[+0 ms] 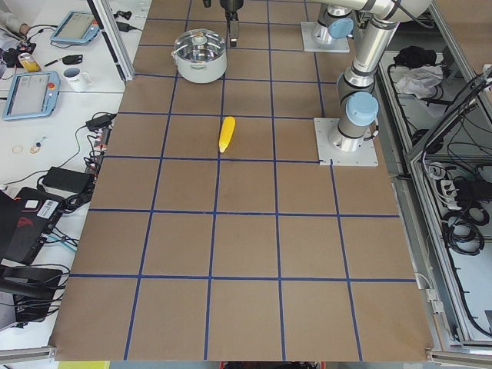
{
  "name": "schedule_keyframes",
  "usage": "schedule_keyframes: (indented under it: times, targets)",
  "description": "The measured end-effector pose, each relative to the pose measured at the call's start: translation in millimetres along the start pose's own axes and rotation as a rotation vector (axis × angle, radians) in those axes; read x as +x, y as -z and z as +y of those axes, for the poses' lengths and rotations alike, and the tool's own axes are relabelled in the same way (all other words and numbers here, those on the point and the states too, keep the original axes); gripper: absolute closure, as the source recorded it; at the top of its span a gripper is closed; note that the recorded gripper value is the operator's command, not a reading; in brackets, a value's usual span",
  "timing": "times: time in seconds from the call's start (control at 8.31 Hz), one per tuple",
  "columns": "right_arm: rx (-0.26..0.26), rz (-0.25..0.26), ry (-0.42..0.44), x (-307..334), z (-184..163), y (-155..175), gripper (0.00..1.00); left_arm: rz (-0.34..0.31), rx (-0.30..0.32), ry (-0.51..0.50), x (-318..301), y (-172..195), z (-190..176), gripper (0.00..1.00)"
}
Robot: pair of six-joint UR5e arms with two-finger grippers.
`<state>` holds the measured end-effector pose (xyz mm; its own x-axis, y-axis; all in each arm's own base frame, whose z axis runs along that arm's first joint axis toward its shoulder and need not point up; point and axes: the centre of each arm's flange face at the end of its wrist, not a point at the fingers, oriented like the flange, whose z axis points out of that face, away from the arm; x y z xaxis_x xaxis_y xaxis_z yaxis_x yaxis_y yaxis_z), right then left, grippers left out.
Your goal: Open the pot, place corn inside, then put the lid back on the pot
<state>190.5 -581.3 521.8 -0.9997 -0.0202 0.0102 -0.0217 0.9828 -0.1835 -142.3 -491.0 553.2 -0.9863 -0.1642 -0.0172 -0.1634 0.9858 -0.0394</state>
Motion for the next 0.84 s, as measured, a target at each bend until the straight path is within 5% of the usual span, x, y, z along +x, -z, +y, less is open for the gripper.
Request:
schedule_keyframes:
  times: [0.48, 0.84]
  targets:
    - [0.025, -0.023, -0.081, -76, -25, -73, 0.0, -0.007, -0.037, 0.041, -1, -3, 4, 0.0]
    - [0.024, -0.028, -0.093, -88, -26, -89, 0.0, -0.01, -0.068, 0.129, -1, -7, 6, 0.0]
